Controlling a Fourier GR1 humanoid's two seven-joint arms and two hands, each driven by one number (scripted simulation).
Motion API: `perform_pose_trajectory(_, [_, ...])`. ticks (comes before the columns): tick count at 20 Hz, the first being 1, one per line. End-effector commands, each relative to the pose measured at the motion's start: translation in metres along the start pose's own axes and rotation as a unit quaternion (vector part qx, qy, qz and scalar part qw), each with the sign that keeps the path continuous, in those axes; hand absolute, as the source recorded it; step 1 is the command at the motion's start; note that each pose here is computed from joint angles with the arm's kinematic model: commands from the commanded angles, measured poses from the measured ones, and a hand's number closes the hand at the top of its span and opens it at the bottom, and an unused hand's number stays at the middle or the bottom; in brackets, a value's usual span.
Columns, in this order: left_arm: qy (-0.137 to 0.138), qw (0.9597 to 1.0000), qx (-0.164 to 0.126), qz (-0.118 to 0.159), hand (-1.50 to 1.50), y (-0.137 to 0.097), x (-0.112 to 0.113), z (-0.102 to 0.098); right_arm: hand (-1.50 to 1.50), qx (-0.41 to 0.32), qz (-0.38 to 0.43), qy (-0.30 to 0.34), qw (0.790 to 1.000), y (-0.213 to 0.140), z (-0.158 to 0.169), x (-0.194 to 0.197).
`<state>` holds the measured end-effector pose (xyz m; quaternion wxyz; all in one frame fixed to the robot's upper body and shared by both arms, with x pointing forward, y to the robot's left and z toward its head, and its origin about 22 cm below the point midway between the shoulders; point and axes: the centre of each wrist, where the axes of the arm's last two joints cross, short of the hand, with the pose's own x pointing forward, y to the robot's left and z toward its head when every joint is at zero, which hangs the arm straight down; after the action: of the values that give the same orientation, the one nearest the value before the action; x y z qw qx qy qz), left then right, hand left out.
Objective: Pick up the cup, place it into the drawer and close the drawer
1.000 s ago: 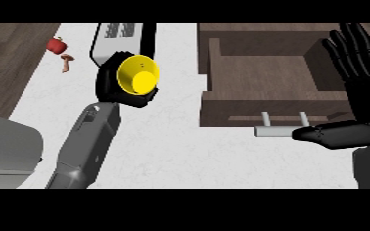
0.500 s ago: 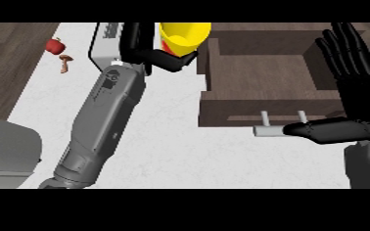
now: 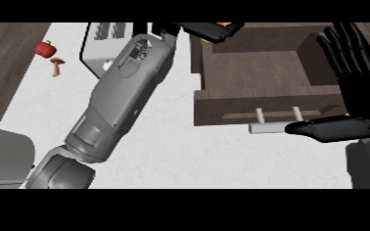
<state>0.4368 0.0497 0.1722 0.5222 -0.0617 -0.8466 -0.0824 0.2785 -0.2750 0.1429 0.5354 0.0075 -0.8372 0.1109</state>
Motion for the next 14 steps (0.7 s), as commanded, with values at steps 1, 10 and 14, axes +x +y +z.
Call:
perform_pose_trajectory(1, [0.049, 0.9980, 0.012, -0.038, 1.50, -0.016, -0.002, -0.008, -1.50, 0.012, -0.004, -0.016, 1.000, 0.008, 0.000, -0.002])
perform_pose_trajectory(10, [0.152, 0.9832, -0.044, -0.091, 1.50, -0.014, -0.036, 0.006, -1.50, 0.041, -0.008, -0.033, 0.999, 0.004, -0.016, 0.012])
perform_pose_trajectory(14, [0.162, 0.9783, -0.073, -0.107, 1.50, -0.013, -0.047, 0.014, -1.50, 0.047, -0.020, -0.033, 0.998, 0.024, -0.019, 0.006])
